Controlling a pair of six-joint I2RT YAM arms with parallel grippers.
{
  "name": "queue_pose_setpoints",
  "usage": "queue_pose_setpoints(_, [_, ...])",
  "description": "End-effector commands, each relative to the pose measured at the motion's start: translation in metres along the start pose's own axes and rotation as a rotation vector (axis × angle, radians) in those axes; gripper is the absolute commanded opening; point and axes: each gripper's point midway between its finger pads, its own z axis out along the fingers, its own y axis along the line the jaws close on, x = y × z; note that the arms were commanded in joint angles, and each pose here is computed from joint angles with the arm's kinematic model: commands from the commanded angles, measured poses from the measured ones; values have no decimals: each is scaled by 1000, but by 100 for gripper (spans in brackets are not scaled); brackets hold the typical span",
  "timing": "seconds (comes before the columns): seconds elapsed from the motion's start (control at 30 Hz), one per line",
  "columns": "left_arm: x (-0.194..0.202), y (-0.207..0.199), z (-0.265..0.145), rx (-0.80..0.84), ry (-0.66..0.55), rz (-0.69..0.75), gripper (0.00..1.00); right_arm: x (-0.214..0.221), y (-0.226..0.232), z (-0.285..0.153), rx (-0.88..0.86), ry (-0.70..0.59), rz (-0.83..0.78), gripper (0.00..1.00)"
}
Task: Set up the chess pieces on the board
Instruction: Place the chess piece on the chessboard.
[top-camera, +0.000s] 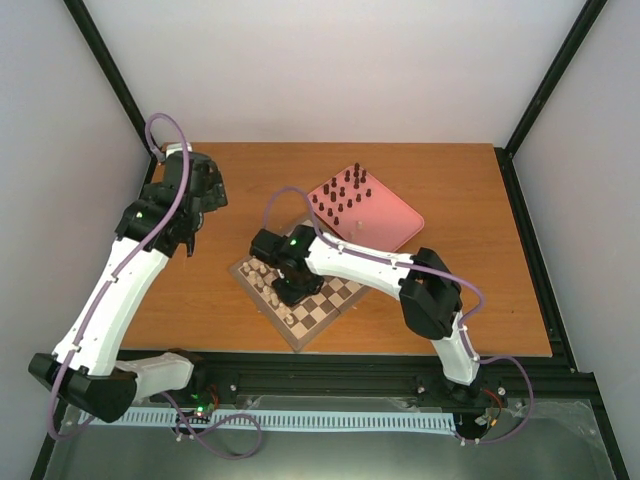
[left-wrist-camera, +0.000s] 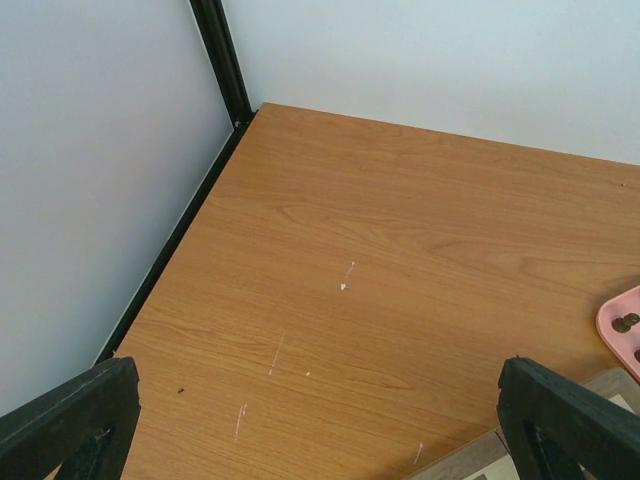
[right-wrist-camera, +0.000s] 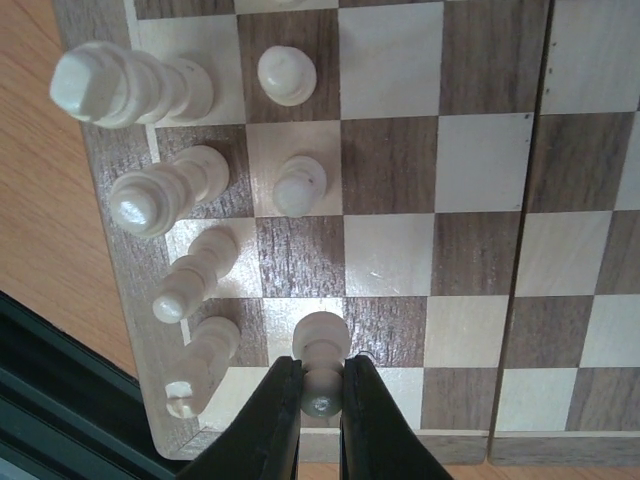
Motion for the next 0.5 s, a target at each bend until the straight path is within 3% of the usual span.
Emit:
queue_pose_setpoints(0.0, [-6,5,-10,8,-35,-29,100,2,10,0,-2,4,-12,7])
queue_pose_setpoints(0.47, [-8,9,-13,0,-42,-29,100,-11,12,17,15,-14,-55,6])
